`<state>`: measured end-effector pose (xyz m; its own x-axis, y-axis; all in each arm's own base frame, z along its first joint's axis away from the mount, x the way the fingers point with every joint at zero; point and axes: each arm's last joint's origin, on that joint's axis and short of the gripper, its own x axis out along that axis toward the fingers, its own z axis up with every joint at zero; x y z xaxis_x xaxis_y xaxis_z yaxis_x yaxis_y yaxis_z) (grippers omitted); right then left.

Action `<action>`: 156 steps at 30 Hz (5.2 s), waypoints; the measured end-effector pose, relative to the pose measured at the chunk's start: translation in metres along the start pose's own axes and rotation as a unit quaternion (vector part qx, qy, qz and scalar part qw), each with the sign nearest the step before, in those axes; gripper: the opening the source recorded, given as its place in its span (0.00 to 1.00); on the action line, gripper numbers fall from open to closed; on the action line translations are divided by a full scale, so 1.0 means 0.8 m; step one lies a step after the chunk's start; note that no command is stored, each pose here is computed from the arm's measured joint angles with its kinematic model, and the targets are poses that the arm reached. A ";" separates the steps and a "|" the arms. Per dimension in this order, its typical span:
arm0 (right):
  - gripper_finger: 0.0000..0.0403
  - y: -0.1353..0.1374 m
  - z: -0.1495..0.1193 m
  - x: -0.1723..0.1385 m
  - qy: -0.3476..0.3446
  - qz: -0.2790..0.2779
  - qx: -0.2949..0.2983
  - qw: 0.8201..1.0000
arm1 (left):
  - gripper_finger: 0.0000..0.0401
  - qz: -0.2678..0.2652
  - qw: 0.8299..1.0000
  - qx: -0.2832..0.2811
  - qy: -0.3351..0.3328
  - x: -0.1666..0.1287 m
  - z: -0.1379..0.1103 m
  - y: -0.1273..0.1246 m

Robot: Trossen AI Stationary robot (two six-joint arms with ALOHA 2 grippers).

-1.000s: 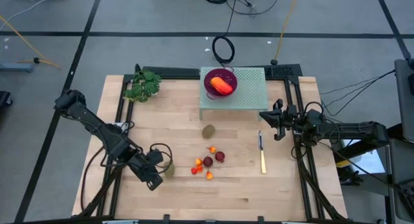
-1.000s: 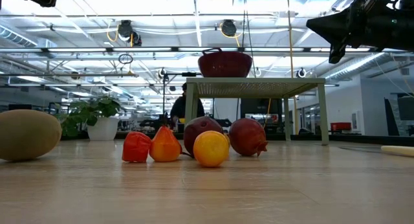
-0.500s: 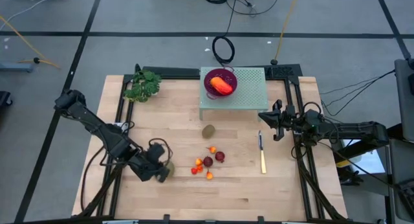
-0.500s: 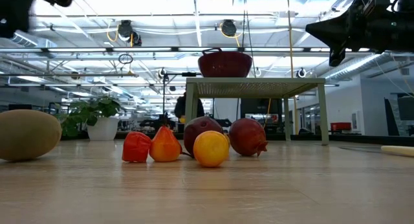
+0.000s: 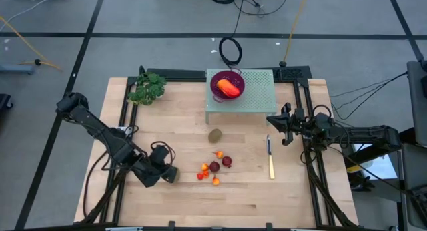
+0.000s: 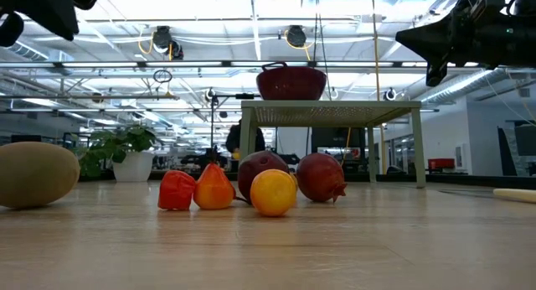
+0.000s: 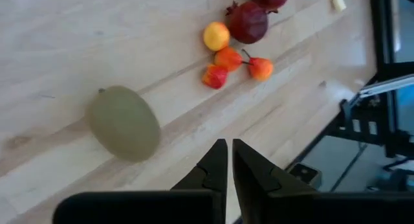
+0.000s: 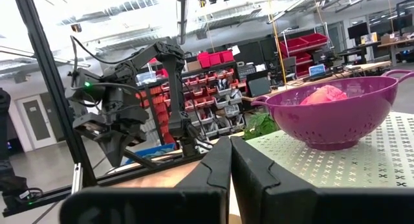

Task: Pick & Place Fruit
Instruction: Put the kiwi into the dark red colander on the shelf

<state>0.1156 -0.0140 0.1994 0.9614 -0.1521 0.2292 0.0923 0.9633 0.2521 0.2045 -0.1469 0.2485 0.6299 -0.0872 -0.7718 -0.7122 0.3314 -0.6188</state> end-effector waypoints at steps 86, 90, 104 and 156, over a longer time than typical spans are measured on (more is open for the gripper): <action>0.01 -0.003 -0.010 0.000 0.041 -0.013 -0.003 0.999 | 0.65 0.236 0.952 -0.192 0.042 0.100 0.013 0.034; 0.01 -0.003 -0.010 0.000 0.041 -0.013 -0.003 0.999 | 0.65 0.255 0.946 -0.193 0.051 0.110 0.010 0.039; 0.01 -0.003 -0.010 0.000 0.041 -0.013 -0.003 0.999 | 0.65 0.257 0.946 -0.194 0.048 0.117 0.010 0.039; 0.01 -0.003 -0.011 0.000 0.045 -0.012 -0.003 0.999 | 0.62 0.269 0.952 -0.139 0.030 0.133 0.022 0.047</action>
<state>0.1175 -0.0143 0.1905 0.9783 -0.1545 0.1378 0.1164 0.9609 0.2513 0.2504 -0.1274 0.1457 0.1369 -0.0306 -0.9901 -0.9868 0.0826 -0.1390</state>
